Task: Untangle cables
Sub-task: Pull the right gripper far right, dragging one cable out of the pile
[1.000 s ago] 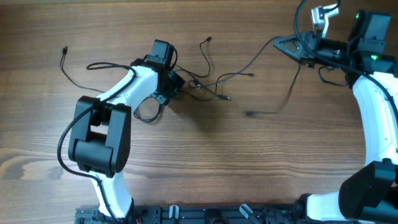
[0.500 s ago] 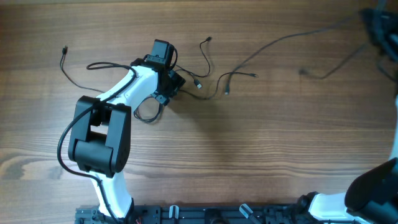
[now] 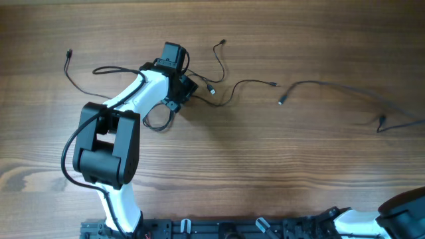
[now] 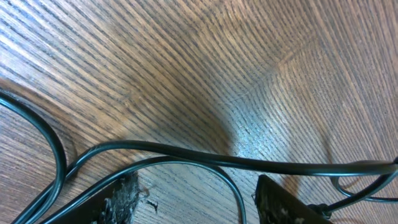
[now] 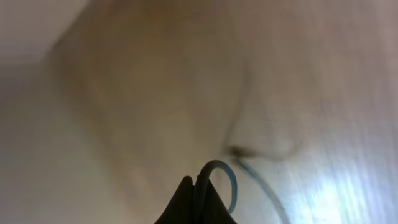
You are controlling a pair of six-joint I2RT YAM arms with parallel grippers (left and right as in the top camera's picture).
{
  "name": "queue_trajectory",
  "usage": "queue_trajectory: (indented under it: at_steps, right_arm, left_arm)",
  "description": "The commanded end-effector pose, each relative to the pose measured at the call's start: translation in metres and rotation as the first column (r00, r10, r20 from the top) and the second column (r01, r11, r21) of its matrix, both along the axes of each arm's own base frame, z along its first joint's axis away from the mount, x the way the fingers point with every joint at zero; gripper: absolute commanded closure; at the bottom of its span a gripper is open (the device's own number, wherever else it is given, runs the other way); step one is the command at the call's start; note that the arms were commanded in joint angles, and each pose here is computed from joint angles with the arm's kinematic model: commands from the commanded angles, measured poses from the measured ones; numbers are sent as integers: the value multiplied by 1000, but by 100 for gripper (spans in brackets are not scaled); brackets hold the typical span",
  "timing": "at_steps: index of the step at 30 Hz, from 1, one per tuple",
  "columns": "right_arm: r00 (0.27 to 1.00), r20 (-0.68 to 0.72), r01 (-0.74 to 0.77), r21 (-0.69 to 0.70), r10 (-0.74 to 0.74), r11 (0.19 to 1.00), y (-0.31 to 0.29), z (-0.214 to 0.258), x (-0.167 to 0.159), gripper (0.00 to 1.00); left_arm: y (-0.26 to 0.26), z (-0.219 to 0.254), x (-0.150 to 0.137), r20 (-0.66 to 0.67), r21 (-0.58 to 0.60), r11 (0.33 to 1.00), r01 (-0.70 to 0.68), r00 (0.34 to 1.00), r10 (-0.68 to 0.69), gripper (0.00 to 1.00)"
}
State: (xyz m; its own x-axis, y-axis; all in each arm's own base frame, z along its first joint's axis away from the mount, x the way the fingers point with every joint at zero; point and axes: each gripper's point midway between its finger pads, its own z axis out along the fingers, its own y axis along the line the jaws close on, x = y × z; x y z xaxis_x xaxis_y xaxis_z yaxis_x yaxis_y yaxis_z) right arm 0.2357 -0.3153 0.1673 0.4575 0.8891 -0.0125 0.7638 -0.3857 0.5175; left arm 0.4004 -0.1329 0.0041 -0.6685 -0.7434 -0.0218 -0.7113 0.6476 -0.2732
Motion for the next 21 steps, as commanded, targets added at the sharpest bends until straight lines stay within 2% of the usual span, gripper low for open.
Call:
queue_trajectory:
  at_steps: [1, 2, 3, 4, 5, 8, 10, 13, 15, 16, 17, 18, 21]
  right_arm:
    - [989, -43, 143, 22, -142, 989, -8, -6, -11, 96]
    - [997, 27, 76, 36, -77, 996, -2, -1, 6, 96]
    - [994, 102, -41, 3, 41, 999, 3, 9, 26, 96]
    - [960, 193, -192, -74, 203, 979, 9, 24, 50, 96]
    - [669, 394, -488, -406, 630, 772, 45, 91, 119, 96]
    - [453, 435, -530, -571, 778, 627, 77, 141, 149, 95]
    - [375, 413, -521, -646, 830, 558, 90, 178, 159, 95]
    - [305, 366, -464, -749, 879, 473, 106, 236, 171, 96]
    - [267, 318, -400, -822, 910, 405, 117, 277, 177, 95]
    - [244, 270, -334, -878, 931, 342, 126, 305, 181, 95]
    - [258, 258, -282, -901, 931, 328, 128, 322, 185, 96]
    - [305, 272, -228, -910, 913, 347, 124, 335, 190, 96]
    - [539, 354, -48, -893, 764, 447, 93, 346, 209, 95]
  left_arm:
    - [16, -28, -14, -61, 71, 997, -4, 998, 8, 37]
    - [16, -28, -14, -61, 71, 997, -3, 998, 8, 37]
    - [16, -28, -14, -62, 71, 997, -3, 998, 8, 37]
    - [16, -28, -14, -62, 72, 997, -3, 998, 8, 37]
    - [16, -28, -15, -66, 72, 997, -3, 998, 8, 36]
    - [16, -28, -15, -65, 73, 997, -3, 998, 8, 36]
    - [16, -28, -15, -66, 73, 997, -3, 998, 8, 36]
    - [16, -28, -15, -66, 73, 997, -3, 998, 8, 36]
    - [16, -28, -14, -65, 72, 997, -3, 998, 8, 36]
    - [16, -28, -15, -65, 72, 997, -3, 998, 8, 36]
    - [16, -28, -15, -65, 72, 997, -3, 998, 8, 36]
    - [16, -28, -15, -65, 73, 997, -3, 998, 8, 36]
    - [16, -28, -15, -66, 73, 997, -3, 998, 8, 33]
